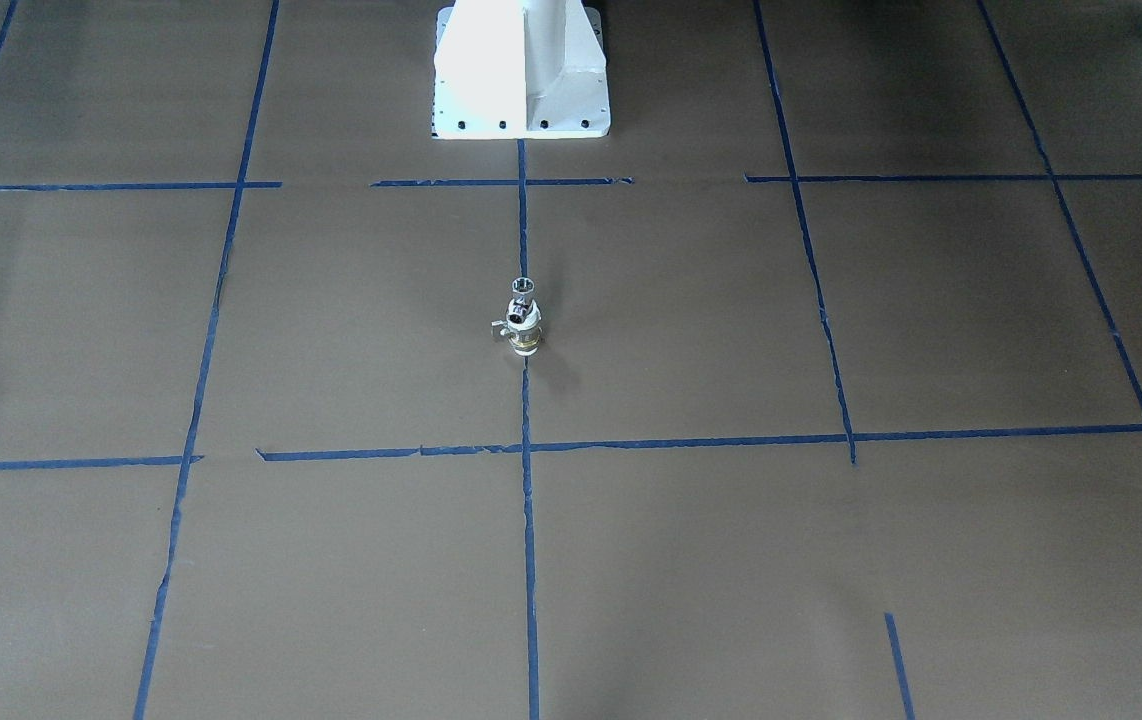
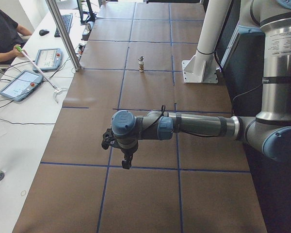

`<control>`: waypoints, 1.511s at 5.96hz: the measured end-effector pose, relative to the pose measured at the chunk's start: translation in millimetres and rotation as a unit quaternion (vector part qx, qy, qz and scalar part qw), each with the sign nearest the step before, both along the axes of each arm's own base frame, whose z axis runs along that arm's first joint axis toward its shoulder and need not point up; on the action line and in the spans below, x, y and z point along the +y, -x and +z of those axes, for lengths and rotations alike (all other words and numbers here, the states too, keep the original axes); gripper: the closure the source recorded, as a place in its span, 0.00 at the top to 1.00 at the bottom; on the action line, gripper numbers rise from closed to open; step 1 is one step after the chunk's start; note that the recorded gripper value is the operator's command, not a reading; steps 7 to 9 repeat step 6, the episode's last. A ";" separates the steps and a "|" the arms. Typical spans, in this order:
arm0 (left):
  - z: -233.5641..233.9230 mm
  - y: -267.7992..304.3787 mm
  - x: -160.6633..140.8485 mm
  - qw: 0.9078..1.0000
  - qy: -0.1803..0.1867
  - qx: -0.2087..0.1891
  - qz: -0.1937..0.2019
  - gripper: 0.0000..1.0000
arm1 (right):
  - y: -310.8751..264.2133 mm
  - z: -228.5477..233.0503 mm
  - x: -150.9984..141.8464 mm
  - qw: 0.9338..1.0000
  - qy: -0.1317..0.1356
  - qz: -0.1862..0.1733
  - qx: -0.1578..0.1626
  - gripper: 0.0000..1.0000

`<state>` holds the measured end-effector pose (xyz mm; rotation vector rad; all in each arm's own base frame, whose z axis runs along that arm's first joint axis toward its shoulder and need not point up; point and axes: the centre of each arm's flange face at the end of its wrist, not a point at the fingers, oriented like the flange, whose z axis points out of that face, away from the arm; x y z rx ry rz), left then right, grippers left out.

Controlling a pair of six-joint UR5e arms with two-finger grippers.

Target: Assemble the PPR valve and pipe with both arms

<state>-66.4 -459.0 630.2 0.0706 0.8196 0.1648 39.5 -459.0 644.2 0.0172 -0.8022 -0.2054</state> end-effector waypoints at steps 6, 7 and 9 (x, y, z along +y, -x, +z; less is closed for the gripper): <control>10.0 -0.4 3.5 0.999 0.007 -0.042 0.009 1.00 | 0.2 1.5 1.6 1.000 0.003 0.001 0.000 1.00; 10.0 -0.4 3.5 0.999 0.007 -0.042 0.009 1.00 | 0.2 1.5 1.6 1.000 0.003 0.001 0.000 1.00; 10.0 -0.4 3.5 0.999 0.007 -0.042 0.009 1.00 | 0.2 1.5 1.6 1.000 0.003 0.001 0.000 1.00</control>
